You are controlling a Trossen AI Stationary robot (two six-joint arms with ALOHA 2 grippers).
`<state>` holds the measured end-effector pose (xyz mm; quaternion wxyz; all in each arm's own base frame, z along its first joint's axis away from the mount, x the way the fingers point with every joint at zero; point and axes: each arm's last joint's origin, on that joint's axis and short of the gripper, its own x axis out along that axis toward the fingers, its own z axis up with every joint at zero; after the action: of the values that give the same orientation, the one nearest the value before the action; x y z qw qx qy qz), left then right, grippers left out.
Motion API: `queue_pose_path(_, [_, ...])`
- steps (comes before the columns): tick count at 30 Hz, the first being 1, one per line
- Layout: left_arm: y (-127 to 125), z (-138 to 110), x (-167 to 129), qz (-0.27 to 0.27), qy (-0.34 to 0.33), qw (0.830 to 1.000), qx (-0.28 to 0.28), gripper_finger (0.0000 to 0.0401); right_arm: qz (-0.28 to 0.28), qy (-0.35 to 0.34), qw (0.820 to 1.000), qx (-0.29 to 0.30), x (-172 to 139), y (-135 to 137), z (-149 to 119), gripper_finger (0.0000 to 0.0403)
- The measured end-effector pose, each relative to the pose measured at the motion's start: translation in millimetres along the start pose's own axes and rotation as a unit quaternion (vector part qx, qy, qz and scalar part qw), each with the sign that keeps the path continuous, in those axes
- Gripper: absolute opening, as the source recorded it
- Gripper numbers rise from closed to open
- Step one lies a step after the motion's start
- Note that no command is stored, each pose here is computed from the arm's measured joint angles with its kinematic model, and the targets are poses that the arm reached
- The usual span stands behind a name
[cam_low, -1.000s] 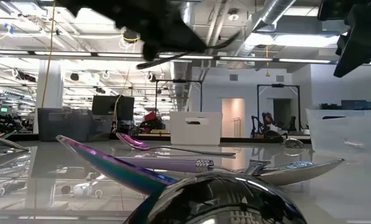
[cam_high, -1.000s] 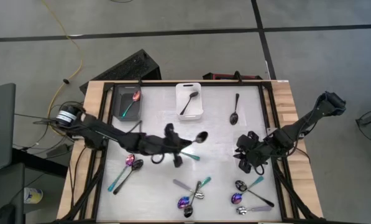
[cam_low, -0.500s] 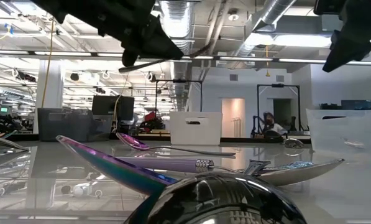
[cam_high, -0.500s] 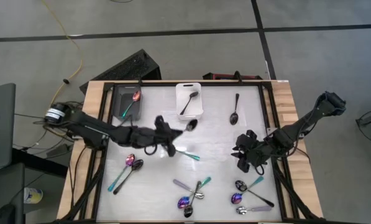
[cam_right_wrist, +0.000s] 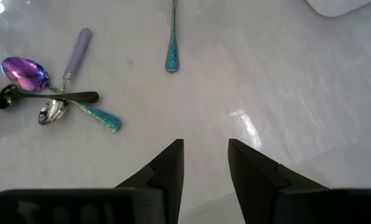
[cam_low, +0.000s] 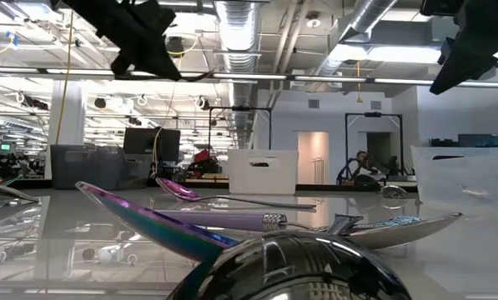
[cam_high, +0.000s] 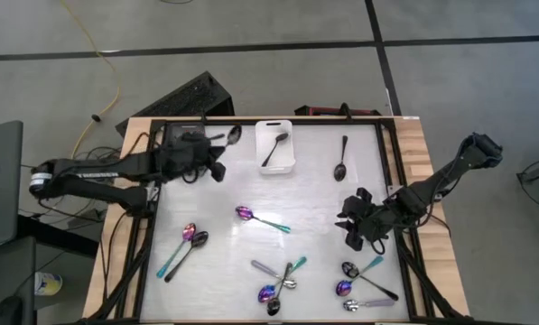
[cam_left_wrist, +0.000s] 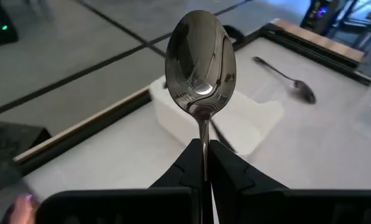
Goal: Sort silverware by color (type)
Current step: Put the black spoon into the white bin
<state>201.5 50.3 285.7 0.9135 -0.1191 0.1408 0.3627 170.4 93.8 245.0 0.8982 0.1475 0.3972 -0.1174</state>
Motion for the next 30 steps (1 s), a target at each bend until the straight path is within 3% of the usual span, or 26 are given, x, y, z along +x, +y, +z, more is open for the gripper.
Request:
queue_pose_path(10, [36, -9, 9, 0.047, 0.095, 0.994, -0.010, 0.0000, 0.000, -0.007, 1.000, -0.029, 1, -1, 3, 0.0148])
queue_pose_path(15, [43, -5, 10, 0.054, 0.087, 0.994, -0.024, 0.0000, 0.004, -0.017, 0.999, -0.042, 0, -2, 6, 0.0148])
queue_pose_path(23, [25, 2, 26, -0.034, 0.045, 0.996, -0.074, 0.0000, -0.022, -0.018, 0.996, -0.082, 4, -13, 14, 0.0148])
queue_pose_path(27, [7, 2, 53, -0.103, 0.019, 0.990, -0.094, 0.0000, -0.052, -0.019, 0.994, -0.093, 9, -26, 23, 0.0148])
queue_pose_path(30, [0, 6, 81, -0.117, 0.001, 0.987, -0.107, 0.0000, -0.077, -0.009, 0.991, -0.108, 7, -39, 27, 0.0148])
